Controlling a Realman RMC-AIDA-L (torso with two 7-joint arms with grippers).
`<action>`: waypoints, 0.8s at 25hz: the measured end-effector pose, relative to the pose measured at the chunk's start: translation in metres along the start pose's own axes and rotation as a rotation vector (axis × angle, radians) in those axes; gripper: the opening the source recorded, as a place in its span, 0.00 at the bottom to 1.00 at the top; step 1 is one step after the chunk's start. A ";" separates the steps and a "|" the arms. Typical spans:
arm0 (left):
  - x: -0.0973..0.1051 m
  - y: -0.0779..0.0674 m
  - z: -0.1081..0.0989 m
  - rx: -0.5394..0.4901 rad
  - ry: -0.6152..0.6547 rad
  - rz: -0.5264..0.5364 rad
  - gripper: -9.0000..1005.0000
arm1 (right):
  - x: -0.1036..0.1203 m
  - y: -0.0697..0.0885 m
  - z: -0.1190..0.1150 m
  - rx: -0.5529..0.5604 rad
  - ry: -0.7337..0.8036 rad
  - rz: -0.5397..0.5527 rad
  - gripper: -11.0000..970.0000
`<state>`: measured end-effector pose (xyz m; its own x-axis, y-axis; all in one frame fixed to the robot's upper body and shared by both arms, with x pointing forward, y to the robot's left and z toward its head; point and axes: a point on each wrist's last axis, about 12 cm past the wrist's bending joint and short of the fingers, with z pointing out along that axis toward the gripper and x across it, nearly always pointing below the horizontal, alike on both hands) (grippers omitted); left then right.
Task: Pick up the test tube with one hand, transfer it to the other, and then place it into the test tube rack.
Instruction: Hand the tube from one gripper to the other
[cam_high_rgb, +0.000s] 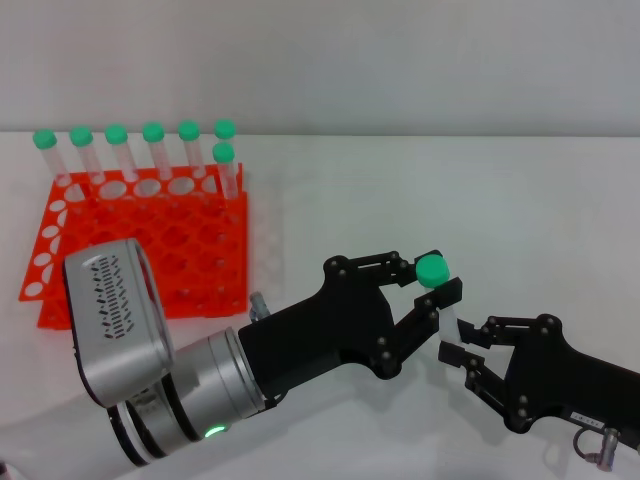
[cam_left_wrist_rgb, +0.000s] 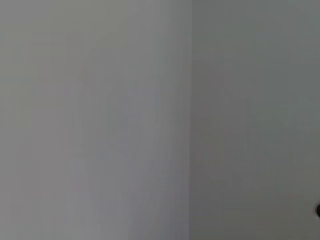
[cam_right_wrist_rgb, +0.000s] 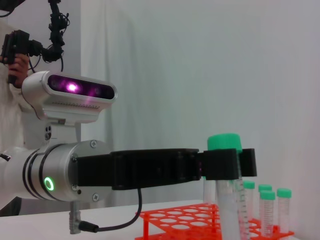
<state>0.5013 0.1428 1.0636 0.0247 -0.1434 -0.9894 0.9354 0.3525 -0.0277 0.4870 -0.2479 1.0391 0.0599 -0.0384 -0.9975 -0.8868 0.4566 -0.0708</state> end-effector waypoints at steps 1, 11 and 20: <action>0.000 0.000 0.000 0.000 0.000 0.000 0.28 | 0.000 0.000 0.000 0.002 0.000 0.001 0.21; -0.003 0.002 -0.002 -0.027 -0.030 -0.012 0.25 | 0.001 -0.004 -0.005 0.045 -0.001 0.026 0.21; -0.010 0.011 -0.030 -0.189 -0.151 -0.024 0.25 | 0.002 -0.015 -0.047 0.252 -0.022 0.058 0.39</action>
<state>0.5011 0.1756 1.0692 0.0694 -0.2856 -0.9558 0.8542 0.5119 -0.0909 0.4789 -0.2963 1.0380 0.0247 0.0124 -0.9996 -0.7470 0.6647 -0.0102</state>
